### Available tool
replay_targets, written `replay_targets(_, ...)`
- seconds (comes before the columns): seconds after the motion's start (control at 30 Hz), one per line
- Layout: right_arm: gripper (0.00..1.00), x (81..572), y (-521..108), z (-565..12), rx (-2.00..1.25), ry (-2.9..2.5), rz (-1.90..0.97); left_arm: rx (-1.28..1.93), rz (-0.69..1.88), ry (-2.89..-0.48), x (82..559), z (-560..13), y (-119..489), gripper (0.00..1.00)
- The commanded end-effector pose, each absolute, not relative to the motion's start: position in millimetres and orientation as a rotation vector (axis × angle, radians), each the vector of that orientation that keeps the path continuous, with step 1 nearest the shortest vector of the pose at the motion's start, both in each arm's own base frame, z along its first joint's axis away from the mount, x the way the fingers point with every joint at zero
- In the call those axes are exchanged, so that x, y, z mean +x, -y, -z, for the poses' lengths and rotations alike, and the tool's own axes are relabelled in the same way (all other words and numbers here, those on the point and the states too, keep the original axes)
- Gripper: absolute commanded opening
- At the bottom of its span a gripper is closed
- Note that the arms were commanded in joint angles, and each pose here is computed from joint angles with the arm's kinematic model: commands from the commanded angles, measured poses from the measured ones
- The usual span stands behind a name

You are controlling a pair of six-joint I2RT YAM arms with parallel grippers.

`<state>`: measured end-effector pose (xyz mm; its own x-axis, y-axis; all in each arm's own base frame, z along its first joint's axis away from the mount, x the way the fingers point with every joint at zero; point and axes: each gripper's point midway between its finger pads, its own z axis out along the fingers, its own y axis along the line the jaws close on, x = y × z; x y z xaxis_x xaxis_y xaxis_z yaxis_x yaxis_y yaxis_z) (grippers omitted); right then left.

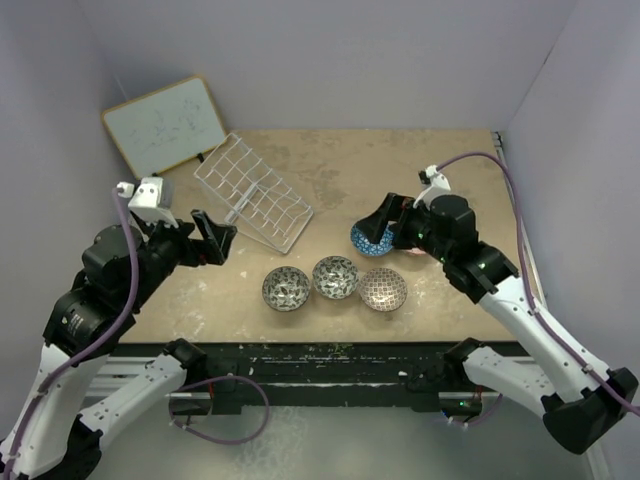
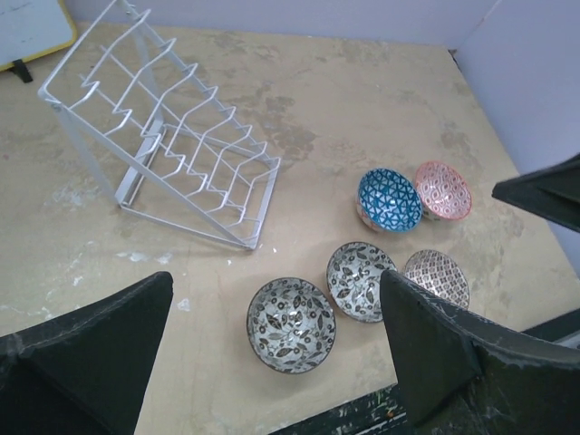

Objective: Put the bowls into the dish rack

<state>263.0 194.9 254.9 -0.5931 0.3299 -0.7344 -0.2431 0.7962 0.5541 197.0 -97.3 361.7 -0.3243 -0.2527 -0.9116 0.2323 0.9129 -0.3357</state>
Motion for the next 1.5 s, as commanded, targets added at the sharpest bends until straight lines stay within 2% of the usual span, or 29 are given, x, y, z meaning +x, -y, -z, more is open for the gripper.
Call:
replay_targets(0.0,1.00,277.2,-188.4,-259.1,0.047,-2.013,-0.704,0.193,0.515,-1.756,188.4,-376.9,110.2,0.99)
replay_targets(0.33,0.78,307.6,-198.8,-219.3,0.036,-2.145,-0.583,0.147,0.447,-1.674,168.0,-380.2,79.6,0.99)
replay_targets(0.43,0.76,323.1,-208.2,-224.2,0.038,-2.141,-0.561,0.121,0.409,-1.691,166.3,-377.5,70.7,0.99)
replay_targets(0.6,0.75,344.6,-216.0,-201.0,0.055,-2.204,-0.443,0.114,0.392,-1.692,160.1,-378.3,63.5,0.99)
replay_targets(0.8,0.66,362.4,-225.3,-170.2,0.077,-2.278,-0.310,0.130,0.394,-1.699,152.8,-380.8,61.0,0.99)
replay_targets(0.9,0.62,364.4,-232.2,-150.1,0.065,-2.333,-0.228,0.143,0.390,-1.694,149.5,-382.0,59.5,0.99)
replay_targets(1.13,0.61,363.9,-239.6,-127.1,0.028,-2.391,-0.075,0.155,0.377,-1.689,143.4,-382.6,54.5,0.99)
replay_targets(1.3,0.51,362.3,-230.3,-105.6,0.041,-2.435,0.058,0.159,0.367,-1.688,140.0,-383.1,51.1,0.99)
replay_targets(1.47,0.49,363.0,-225.4,-93.2,0.054,-2.439,0.117,0.167,0.359,-1.685,138.2,-383.4,49.3,0.99)
